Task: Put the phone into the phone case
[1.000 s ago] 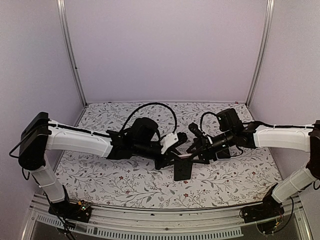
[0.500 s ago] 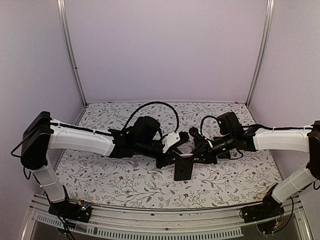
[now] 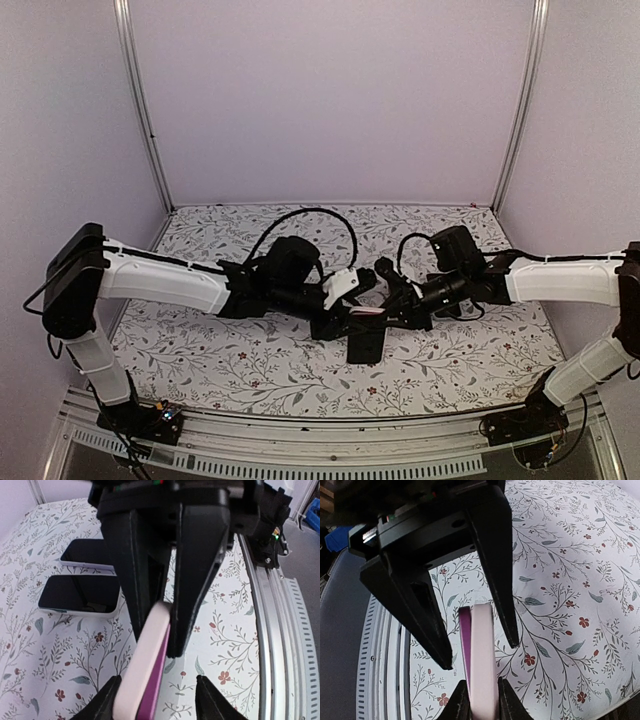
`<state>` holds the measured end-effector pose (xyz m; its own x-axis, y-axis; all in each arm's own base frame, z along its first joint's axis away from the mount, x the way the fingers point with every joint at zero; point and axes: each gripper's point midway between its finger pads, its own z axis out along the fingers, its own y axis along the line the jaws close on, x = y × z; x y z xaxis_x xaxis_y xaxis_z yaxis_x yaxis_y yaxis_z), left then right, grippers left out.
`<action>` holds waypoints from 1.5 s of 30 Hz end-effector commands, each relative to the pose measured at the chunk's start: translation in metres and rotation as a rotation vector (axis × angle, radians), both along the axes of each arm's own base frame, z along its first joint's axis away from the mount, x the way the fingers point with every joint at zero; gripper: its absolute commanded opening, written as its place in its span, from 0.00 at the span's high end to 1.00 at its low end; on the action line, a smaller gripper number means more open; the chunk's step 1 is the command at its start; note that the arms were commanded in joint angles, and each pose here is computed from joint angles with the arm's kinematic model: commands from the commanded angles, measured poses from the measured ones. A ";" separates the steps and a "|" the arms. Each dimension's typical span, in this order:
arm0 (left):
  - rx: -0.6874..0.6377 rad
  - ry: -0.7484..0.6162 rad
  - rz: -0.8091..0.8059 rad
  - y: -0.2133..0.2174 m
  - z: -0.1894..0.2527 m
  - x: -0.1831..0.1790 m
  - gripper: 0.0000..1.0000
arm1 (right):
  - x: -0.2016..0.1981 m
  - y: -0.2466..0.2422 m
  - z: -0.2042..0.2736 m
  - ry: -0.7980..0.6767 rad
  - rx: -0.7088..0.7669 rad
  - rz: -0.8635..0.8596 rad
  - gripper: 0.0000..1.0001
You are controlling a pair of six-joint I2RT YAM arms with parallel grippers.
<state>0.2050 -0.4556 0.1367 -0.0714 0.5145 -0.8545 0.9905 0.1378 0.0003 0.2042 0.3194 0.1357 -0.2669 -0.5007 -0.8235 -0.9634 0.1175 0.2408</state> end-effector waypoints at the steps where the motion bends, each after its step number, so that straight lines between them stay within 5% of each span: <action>1: -0.018 0.052 -0.019 0.011 -0.012 -0.009 0.43 | -0.002 -0.003 -0.008 -0.008 -0.038 -0.028 1.00; 6: -0.098 0.078 -0.054 0.014 0.000 -0.014 0.38 | -0.003 -0.003 -0.007 -0.026 -0.040 -0.029 1.00; 15: -0.209 0.081 -0.088 0.016 0.014 -0.012 0.67 | -0.007 -0.002 -0.002 -0.043 -0.025 -0.009 1.00; 25: -0.187 0.095 -0.126 0.008 0.007 -0.012 0.68 | -0.011 0.000 0.003 -0.067 0.000 0.023 1.00; 32: -0.196 0.104 -0.146 0.001 0.008 -0.013 1.00 | -0.014 0.004 0.016 -0.107 0.042 0.053 1.00; 35: -0.202 0.101 -0.146 0.000 0.012 -0.015 1.00 | -0.013 0.006 0.017 -0.115 0.048 0.054 1.00; 37: -0.201 0.094 -0.141 0.000 0.013 -0.015 1.00 | -0.011 0.007 0.016 -0.117 0.046 0.048 0.93; 41: -0.168 0.060 -0.103 0.003 0.006 -0.011 1.00 | -0.005 0.007 0.009 -0.123 0.016 0.024 0.61; 45: -0.152 0.038 -0.093 0.005 0.004 -0.011 1.00 | -0.004 0.007 0.008 -0.137 -0.009 0.024 0.51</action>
<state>0.1919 -0.4450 0.1261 -0.1252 0.4072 -0.9047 0.9920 0.0368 -0.1207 0.1947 0.3215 0.1372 -0.1721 -0.5122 -0.8414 -0.9851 0.0915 0.1457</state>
